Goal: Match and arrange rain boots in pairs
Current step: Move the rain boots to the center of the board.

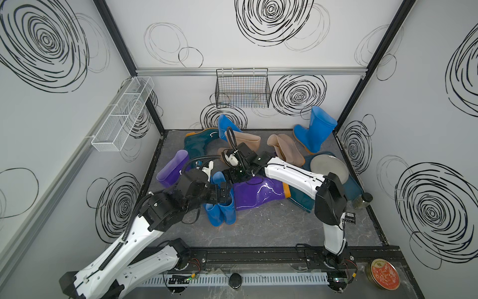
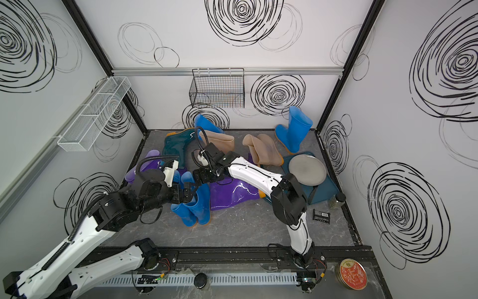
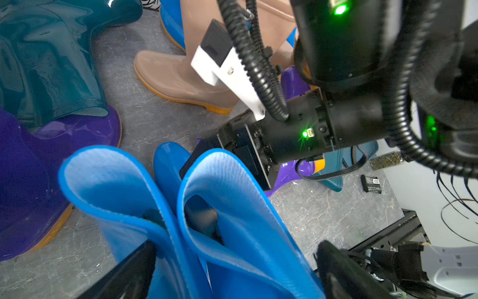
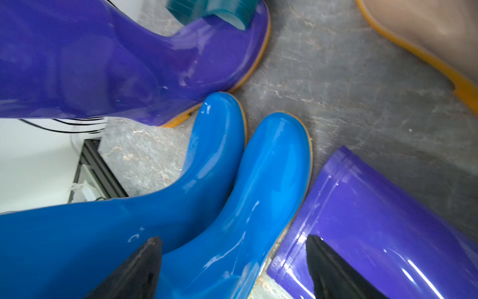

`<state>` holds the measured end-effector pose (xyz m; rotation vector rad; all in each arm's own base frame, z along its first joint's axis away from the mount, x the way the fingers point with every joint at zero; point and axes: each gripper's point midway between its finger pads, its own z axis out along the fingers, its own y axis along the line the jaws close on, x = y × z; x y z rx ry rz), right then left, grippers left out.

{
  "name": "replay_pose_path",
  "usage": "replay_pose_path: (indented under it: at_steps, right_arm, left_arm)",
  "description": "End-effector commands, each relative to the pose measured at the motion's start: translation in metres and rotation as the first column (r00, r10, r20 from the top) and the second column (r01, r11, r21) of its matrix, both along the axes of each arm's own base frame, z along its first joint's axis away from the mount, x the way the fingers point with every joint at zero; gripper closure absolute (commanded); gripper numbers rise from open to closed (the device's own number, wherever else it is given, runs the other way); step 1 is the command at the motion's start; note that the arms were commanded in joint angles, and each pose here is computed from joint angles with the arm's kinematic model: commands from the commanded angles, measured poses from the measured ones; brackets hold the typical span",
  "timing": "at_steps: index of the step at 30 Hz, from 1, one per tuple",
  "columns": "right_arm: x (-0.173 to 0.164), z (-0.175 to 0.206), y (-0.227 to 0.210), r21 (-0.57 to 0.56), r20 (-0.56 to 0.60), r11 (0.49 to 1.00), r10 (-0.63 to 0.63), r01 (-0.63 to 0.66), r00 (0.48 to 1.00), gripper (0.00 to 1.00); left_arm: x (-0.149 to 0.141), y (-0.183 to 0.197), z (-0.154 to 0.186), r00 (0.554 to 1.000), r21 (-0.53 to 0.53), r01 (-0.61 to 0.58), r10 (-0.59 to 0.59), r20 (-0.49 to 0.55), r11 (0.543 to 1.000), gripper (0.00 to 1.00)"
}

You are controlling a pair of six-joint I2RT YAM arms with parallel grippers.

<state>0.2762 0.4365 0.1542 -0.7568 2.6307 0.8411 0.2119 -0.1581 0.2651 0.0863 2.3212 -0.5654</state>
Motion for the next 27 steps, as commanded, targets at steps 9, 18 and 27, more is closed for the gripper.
replay_pose_path:
  at_steps: [9, 18, 27]
  right_arm:
    - [0.012, -0.014, -0.043, -0.148, -0.01, 0.987, -0.068, 0.065, 0.998, 0.08]
    - [0.039, -0.086, -0.127, -0.404, -0.104, 0.912, -0.123, 0.071, 0.987, 0.09]
    - [0.045, -0.123, -0.204, -0.526, -0.105, 0.83, -0.283, 0.188, 0.953, 0.1]
  left_arm:
    - [0.01, 0.008, -0.02, 0.998, 0.066, -0.044, 0.047, -0.042, 0.997, 0.52]
    - [0.028, 0.011, 0.001, 0.999, 0.178, 0.01, -0.019, 0.048, 0.984, 1.0]
    - [0.054, -0.016, 0.018, 0.98, 0.235, 0.144, -0.172, 0.103, 0.961, 1.0]
